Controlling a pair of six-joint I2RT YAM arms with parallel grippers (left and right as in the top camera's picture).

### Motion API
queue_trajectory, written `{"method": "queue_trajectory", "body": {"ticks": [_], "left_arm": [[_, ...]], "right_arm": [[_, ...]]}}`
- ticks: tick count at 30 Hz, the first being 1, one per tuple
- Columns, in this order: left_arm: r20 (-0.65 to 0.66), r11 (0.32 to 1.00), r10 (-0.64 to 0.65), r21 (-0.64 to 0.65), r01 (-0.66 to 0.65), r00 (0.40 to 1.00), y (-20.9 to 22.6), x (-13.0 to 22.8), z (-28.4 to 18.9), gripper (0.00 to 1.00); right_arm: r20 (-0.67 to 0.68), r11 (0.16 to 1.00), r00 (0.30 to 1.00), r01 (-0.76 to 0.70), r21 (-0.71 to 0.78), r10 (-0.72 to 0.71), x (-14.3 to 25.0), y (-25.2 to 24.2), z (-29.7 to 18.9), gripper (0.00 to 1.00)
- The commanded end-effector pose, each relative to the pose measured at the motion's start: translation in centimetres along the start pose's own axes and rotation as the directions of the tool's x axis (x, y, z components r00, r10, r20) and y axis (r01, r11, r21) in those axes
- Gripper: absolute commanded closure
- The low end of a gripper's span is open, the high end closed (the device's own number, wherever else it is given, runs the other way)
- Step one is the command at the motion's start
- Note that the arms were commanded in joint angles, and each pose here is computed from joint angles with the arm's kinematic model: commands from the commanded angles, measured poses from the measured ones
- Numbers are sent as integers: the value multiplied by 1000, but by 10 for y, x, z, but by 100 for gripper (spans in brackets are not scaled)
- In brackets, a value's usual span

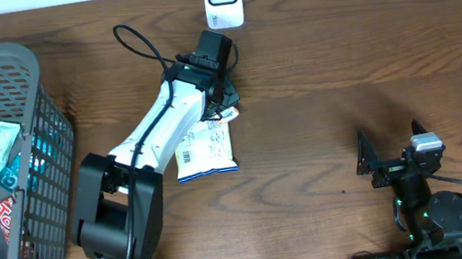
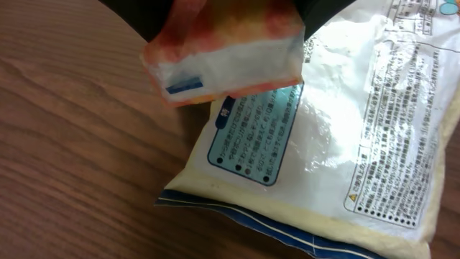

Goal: Scan the item barcode
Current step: 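Place the orange box on the table right of the snack bag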

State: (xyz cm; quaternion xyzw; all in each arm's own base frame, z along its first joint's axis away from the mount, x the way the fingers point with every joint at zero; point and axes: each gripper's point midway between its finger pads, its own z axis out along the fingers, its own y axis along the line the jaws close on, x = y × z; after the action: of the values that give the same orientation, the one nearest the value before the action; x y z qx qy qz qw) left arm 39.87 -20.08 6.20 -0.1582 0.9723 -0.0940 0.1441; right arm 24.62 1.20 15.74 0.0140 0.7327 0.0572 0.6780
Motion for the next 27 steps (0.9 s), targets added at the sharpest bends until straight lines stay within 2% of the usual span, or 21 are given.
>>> {"method": "queue_trajectory", "body": {"ticks": [1,3,5,8,10,15,21,27], "left_arm": [[-7,1000,-14,6,14,1000,0,1,1,59],[-7,1000,-14,6,14,1000,-1,1,1,46],[-14,1000,-14,13,14,1000,-2,2,1,38],[-22,1000,-13,24,14,1000,-3,4,-1,13],[-17,1000,-11,28,11,1000,-4,3,-4,6],[42,996,4,83,-7,999,-9,-13,-36,0],[211,978,-17,207,-28,977,-8,-49,-123,1],[450,955,-51,283,-88,892,22,-86,-233,1]], "right_arm": [[0,1000,1000,-11,-6,11,1,2,0,1],[0,1000,1000,-11,-6,11,1,2,0,1],[0,1000,1000,-11,-6,11,1,2,0,1],[0,1000,1000,-11,-6,11,1,2,0,1],[0,1000,1000,-11,-6,11,1,2,0,1],[0,1000,1000,-11,-6,11,1,2,0,1],[0,1000,1000,-11,-6,11,1,2,0,1],[0,1000,1000,-11,-6,11,1,2,0,1]]}}
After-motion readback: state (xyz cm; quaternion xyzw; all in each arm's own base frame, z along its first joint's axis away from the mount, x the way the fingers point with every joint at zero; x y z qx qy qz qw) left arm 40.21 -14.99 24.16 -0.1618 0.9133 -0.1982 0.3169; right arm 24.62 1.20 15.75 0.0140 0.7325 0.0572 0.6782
